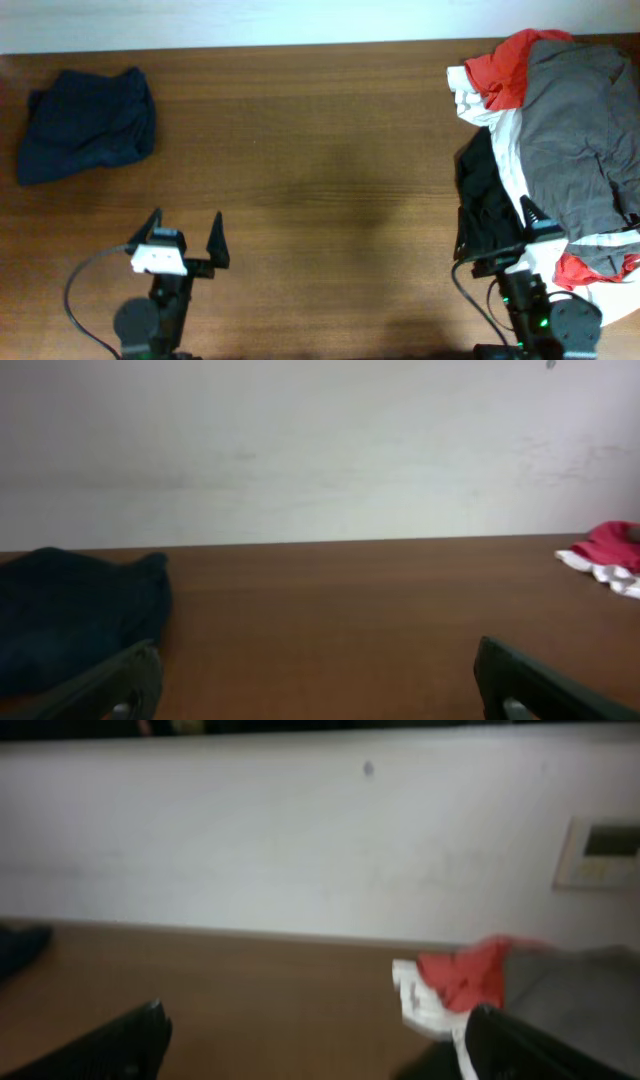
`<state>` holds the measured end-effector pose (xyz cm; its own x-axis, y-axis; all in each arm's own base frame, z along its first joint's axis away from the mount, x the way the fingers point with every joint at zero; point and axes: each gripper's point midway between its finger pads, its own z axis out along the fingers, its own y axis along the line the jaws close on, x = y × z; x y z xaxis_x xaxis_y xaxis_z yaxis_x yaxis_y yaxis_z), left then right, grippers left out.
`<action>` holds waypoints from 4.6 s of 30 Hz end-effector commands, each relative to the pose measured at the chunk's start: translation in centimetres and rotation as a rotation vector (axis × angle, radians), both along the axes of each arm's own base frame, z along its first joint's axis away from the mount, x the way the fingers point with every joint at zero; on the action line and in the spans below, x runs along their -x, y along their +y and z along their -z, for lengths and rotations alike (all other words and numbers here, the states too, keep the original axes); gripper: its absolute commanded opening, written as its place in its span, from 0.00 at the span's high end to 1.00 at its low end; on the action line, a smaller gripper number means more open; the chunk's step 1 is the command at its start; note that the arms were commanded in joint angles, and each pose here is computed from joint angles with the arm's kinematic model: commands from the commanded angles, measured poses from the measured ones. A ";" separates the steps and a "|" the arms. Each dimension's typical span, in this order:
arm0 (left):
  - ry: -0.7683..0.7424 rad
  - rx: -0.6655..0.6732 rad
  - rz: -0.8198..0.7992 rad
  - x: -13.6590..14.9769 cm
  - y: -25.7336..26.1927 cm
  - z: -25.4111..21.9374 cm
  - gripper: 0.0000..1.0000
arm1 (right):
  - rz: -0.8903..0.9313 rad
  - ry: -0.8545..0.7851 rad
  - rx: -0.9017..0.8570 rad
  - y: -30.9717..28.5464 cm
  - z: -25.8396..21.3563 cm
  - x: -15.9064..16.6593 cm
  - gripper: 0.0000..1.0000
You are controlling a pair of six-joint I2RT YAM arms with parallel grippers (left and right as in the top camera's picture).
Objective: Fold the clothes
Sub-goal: 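Reach the right gripper into the clothes pile and grasp the grey shorts, then lift the grey shorts with the right gripper and drop them mid-table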
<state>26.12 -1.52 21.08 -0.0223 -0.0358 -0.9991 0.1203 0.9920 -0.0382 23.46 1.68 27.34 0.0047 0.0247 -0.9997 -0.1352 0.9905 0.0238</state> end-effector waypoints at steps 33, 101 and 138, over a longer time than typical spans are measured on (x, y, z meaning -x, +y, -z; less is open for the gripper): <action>0.734 0.085 0.332 -20.6 -3.9 6.6 0.01 | 0.438 0.972 -0.328 -23.0 13.4 -20.1 0.02; 0.639 0.082 0.345 -22.1 -4.6 4.8 0.23 | 0.345 0.794 -0.404 -31.7 5.3 -22.4 0.96; 0.418 0.067 0.124 -17.9 4.3 -7.3 0.49 | -0.716 0.392 0.098 23.0 -20.0 -17.8 0.96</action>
